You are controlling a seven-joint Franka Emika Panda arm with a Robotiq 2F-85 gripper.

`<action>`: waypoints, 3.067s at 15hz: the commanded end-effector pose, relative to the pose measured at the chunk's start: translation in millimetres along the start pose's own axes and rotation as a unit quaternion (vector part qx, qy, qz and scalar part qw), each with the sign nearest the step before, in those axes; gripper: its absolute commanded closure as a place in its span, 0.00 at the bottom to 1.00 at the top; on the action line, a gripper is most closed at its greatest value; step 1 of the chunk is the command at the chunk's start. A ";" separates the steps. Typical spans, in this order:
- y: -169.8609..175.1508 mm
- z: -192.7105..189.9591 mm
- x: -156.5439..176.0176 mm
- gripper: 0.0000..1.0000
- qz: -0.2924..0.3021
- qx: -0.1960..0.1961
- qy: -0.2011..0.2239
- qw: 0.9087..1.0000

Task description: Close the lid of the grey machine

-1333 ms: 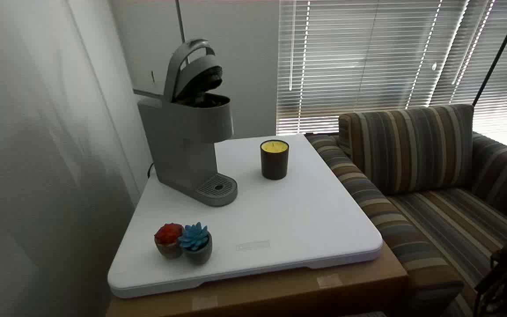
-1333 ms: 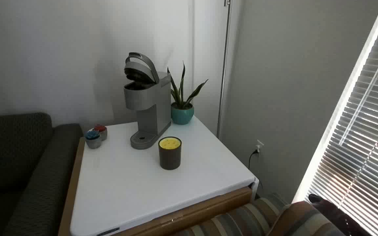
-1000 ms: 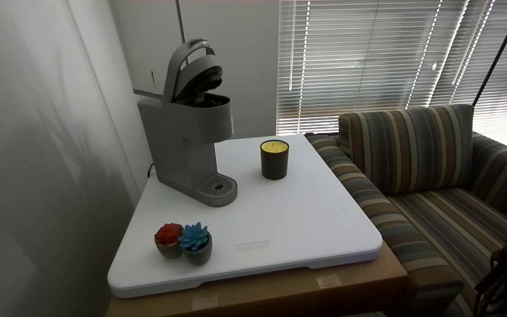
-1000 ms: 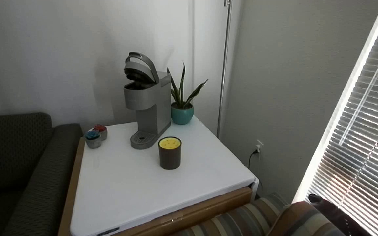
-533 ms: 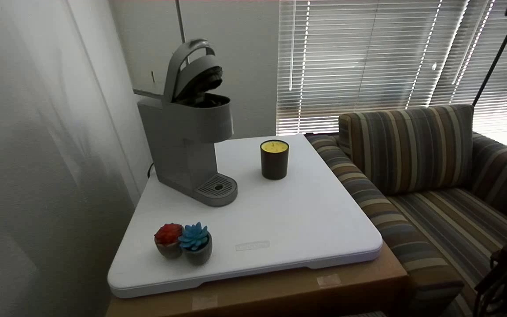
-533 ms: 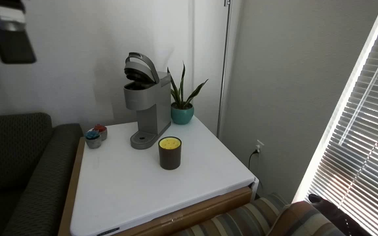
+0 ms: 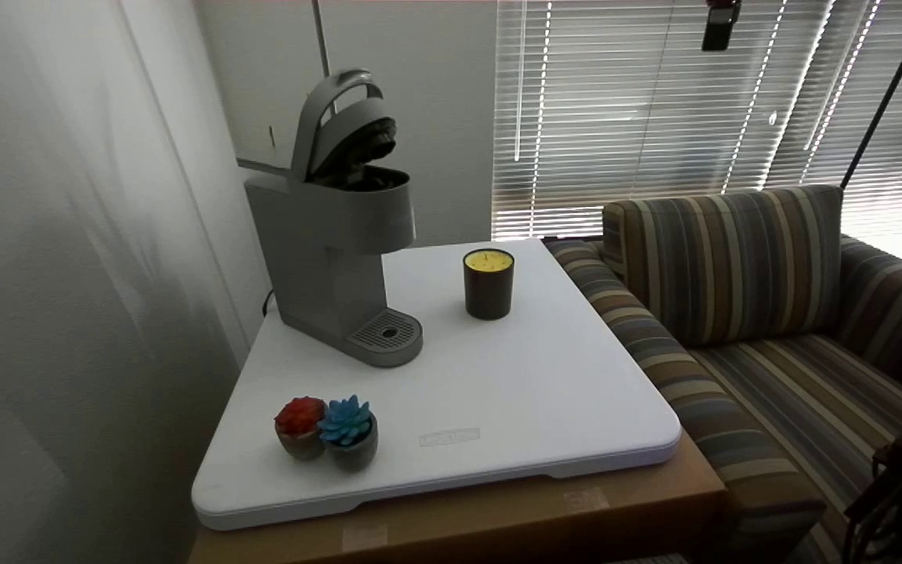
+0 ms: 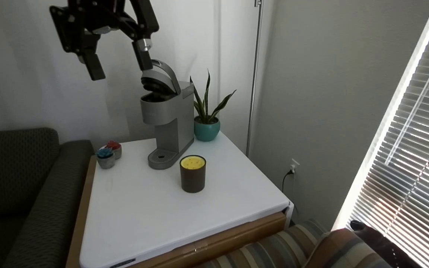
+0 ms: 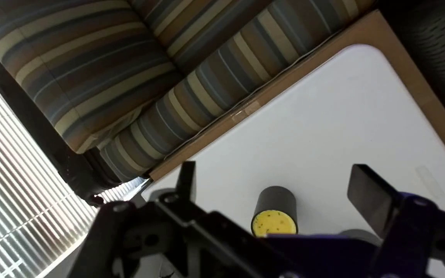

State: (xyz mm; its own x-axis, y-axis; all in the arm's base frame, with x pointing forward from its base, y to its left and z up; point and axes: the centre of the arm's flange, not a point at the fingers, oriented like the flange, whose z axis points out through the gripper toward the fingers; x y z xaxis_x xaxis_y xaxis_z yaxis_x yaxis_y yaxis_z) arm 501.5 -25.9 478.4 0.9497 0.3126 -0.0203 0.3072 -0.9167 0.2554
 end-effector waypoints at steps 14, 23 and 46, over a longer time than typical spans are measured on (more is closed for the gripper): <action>-10.7 15.3 80.2 0.00 0.145 0.064 0.069 0.985; -19.6 -10.1 150.4 0.00 0.363 0.078 0.028 0.928; -31.7 -8.9 296.4 0.00 0.595 0.082 0.101 0.793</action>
State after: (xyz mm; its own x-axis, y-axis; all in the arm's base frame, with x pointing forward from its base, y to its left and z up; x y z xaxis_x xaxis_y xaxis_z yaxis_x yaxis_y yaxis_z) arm 725.1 97.9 463.4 0.5459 -0.7988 0.2529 -0.7997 -0.5868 -0.1274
